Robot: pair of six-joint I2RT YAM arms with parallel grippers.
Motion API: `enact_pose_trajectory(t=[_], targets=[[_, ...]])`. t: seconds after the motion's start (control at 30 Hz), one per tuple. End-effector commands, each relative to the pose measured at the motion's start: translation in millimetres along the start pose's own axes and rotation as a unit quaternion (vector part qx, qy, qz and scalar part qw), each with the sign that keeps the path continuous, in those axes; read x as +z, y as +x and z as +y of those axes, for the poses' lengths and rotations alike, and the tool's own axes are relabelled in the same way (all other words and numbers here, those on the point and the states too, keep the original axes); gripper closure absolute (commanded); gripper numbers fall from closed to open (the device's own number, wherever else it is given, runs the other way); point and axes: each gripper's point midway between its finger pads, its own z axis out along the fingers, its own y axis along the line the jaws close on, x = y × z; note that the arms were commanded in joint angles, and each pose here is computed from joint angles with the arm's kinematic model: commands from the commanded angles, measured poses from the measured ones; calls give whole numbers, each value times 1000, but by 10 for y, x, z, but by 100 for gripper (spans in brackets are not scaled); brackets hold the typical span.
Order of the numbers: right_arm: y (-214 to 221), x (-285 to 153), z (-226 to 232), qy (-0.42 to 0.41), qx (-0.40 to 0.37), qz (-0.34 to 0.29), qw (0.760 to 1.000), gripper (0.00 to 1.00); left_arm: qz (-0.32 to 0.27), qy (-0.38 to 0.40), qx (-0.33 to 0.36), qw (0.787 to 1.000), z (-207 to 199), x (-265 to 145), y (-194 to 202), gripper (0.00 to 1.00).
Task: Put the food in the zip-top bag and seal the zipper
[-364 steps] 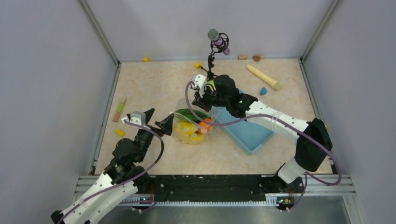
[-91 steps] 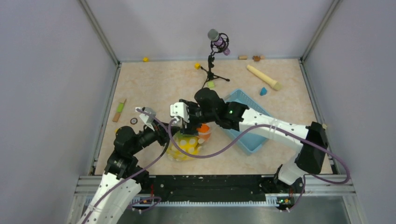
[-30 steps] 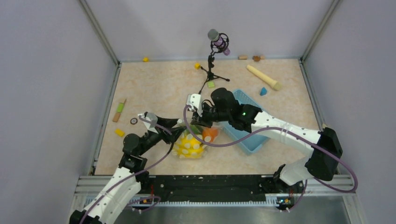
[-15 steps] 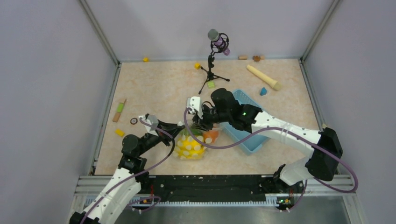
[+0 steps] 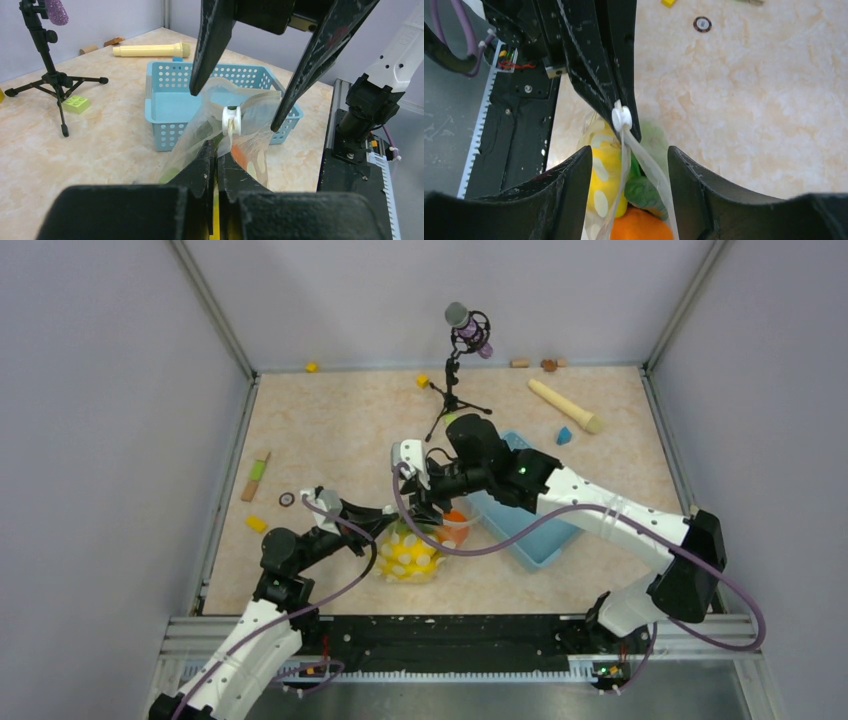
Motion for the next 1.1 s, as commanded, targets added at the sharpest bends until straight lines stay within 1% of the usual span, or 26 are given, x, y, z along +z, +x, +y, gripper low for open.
enact_pose_trajectory(t=[0.0, 0.17, 0.27, 0.43, 0.53, 0.57, 0.67, 0.73, 0.87, 1.0, 1.03, 1.07], targets=[[-309, 60, 35, -25, -23, -30, 999, 44, -21, 18, 32, 999, -63, 39, -220, 100], [-320, 165, 63, -33, -33, -17, 999, 46, -19, 18, 32, 999, -66, 38, -211, 100], [-336, 214, 87, -39, -33, -13, 999, 52, -18, 16, 31, 999, -56, 36, -204, 100], [-348, 252, 123, -38, -31, -9, 999, 59, -17, 4, 32, 999, -19, 27, -196, 100], [-361, 248, 146, -39, -31, -9, 999, 68, -19, 1, 34, 999, -16, 20, -209, 100], [-364, 246, 145, -38, -30, -9, 999, 73, -20, -1, 35, 999, -10, 17, -211, 100], [-368, 249, 143, -35, -29, -8, 999, 77, -22, -4, 36, 999, -12, 8, -226, 100], [-366, 255, 135, -33, -27, -6, 999, 81, -23, -4, 37, 999, -15, 4, -226, 100], [-387, 241, 98, -20, -18, -5, 1000, 100, -23, -8, 37, 999, -4, -2, -224, 100], [-456, 186, 45, 4, 4, -8, 1000, 100, -22, -14, 33, 999, 14, -5, -220, 100], [-460, 172, 40, 8, 8, -8, 1000, 100, -21, -8, 33, 999, -11, -5, -224, 97], [-472, 160, 35, 11, 11, -9, 1000, 100, -20, 0, 37, 999, -40, -7, -226, 87]])
